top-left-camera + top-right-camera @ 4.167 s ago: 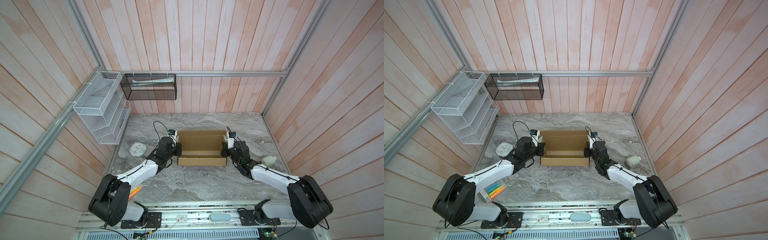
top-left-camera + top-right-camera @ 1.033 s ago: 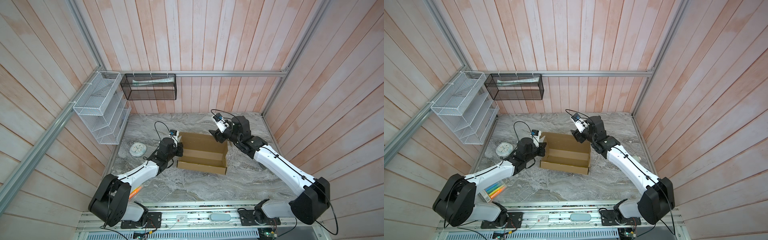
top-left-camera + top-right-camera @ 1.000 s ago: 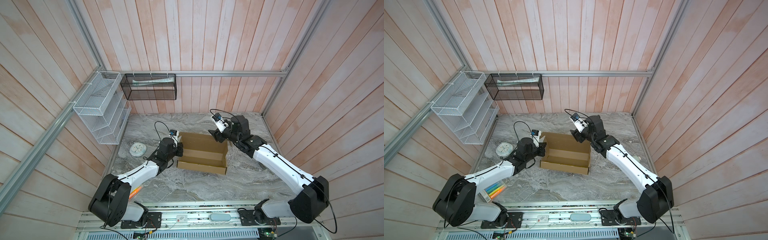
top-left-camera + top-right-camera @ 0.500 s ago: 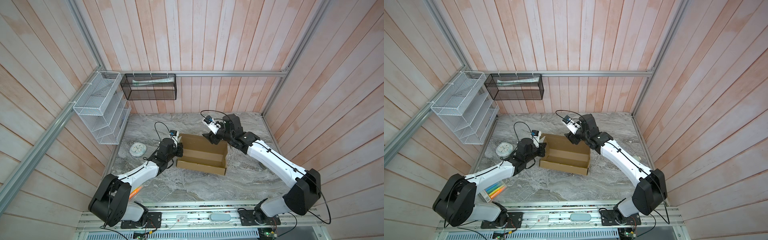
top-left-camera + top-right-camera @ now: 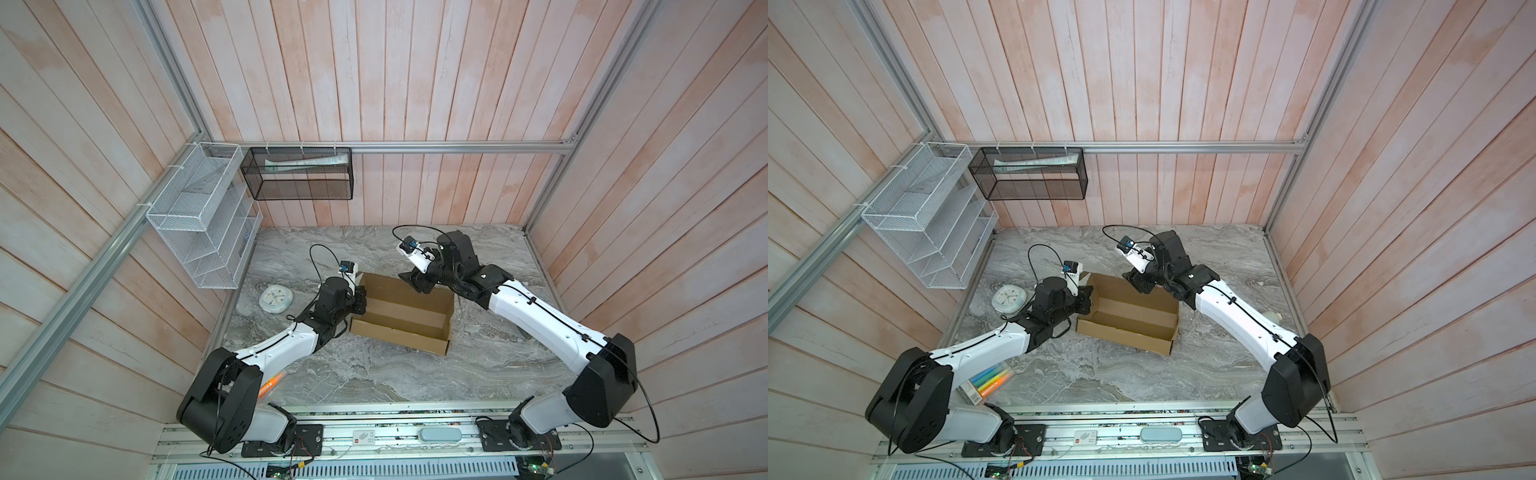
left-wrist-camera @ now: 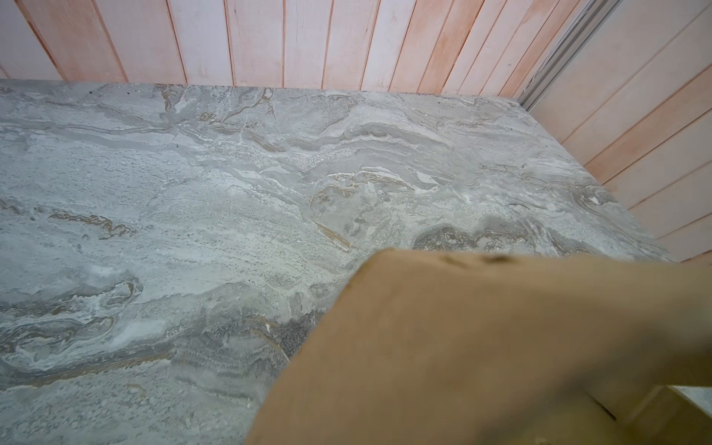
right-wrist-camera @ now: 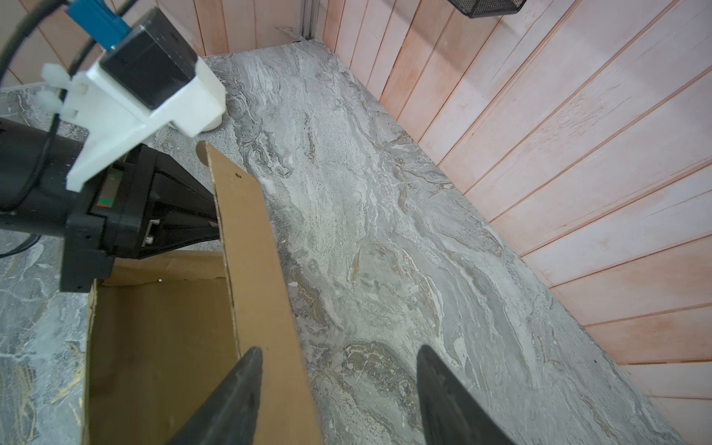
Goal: Fold the paper box
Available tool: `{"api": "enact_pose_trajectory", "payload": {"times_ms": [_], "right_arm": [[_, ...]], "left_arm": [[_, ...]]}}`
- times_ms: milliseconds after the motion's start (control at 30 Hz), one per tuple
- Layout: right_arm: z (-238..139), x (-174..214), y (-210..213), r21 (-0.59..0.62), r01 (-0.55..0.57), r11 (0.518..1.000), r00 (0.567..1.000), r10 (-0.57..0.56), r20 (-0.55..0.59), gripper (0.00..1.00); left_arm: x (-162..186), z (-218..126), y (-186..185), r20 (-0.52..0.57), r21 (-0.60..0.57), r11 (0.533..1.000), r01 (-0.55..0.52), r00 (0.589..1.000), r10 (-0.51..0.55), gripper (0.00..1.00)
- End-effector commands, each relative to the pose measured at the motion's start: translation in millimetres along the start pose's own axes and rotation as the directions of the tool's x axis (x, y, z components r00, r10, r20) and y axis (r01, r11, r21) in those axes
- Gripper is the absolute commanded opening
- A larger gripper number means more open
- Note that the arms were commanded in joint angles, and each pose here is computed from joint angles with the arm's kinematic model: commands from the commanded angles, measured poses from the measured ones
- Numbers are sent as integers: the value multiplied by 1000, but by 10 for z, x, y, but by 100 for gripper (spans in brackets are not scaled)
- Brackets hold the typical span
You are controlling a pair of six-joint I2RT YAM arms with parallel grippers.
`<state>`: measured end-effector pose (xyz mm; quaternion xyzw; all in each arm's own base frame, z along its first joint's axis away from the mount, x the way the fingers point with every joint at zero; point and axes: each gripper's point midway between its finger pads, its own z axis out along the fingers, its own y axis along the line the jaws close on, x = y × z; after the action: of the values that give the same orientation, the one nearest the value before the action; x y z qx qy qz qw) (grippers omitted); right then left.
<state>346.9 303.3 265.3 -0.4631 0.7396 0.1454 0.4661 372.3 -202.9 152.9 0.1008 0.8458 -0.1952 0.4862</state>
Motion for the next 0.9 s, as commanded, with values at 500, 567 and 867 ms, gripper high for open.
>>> {"api": "enact_pose_trajectory", "payload": {"times_ms": [500,567,867], "right_arm": [[-201,-345,138,-30,23,999,997,-21,72,64],[-146,-281,156,-40,20,999,999,-18,50,64],[61,-4,272,-94,13,996,1000,-15,-19,60]], "left_arm": [[42,-49,2,-1,-2,1000,-13,1000,13,0],[44,-51,5,-1,-4,1000,-14,1000,14,0],[74,-65,15,-4,-8,1000,-12,1000,12,0]]}}
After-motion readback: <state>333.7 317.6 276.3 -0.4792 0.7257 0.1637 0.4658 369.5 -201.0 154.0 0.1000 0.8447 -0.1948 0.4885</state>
